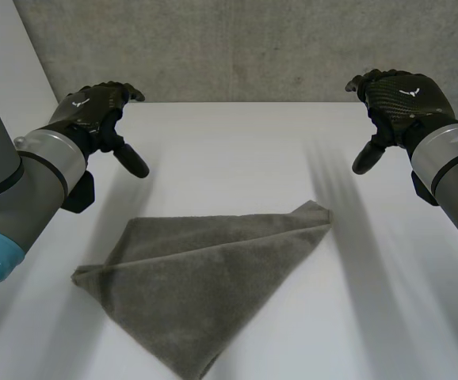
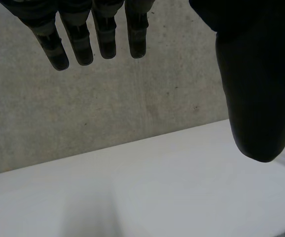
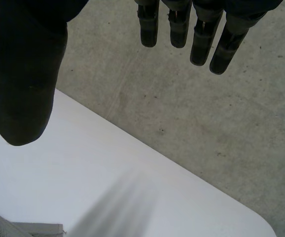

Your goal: Fold the towel.

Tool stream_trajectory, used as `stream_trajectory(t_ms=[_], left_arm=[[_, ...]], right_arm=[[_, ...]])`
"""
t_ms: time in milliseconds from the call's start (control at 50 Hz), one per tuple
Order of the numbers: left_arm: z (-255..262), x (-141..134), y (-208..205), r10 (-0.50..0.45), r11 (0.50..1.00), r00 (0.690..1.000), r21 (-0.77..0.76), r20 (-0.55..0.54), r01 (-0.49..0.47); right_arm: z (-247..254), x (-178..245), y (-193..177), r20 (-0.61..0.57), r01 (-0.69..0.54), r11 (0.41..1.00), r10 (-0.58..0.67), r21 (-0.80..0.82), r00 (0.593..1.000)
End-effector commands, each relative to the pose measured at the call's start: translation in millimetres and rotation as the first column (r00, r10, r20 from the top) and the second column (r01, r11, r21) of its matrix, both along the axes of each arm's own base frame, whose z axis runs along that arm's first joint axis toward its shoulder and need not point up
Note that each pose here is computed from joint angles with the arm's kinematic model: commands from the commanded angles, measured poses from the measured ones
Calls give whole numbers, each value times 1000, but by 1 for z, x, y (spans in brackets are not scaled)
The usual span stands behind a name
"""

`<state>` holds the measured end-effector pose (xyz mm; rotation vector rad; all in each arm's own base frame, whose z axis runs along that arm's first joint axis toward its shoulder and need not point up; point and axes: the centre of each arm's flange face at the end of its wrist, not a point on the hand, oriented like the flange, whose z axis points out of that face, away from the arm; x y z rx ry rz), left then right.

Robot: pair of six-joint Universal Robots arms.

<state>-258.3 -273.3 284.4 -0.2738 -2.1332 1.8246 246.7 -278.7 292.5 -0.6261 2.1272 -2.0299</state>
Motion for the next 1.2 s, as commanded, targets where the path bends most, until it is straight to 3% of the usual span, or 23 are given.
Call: stream_trajectory(t_ms=[20,360,480,560,720,840,1000,1200], left_arm=[[1,0,0,-1,1000,1000,-1,1,1],[1,-1,1,-11,1000,1000,-9,-2,11],[-11,5,18,-28,999,999,43,46,26],[-34,14,33,-74,994,983,92,169,59],[-78,28,50,-121,978,945,202,305,60],[-98,45,36,-71,975,943,224,324,-4],[-129,52,34,-111,951,914,310,391,-17],[-137,54,35,-118,941,910,338,397,-26]], right_arm=[[0,0,0,-1,3,1000,-3,-1,1000],[-4,4,3,-15,-43,999,43,3,999],[-23,19,20,-39,-250,966,253,62,967],[-49,26,29,-93,-345,930,357,124,930],[-95,36,33,-135,-368,899,405,237,904],[-124,40,26,-136,-357,884,411,303,901],[-151,43,16,-145,-332,896,385,295,911],[-166,42,14,-158,-312,895,375,318,913]])
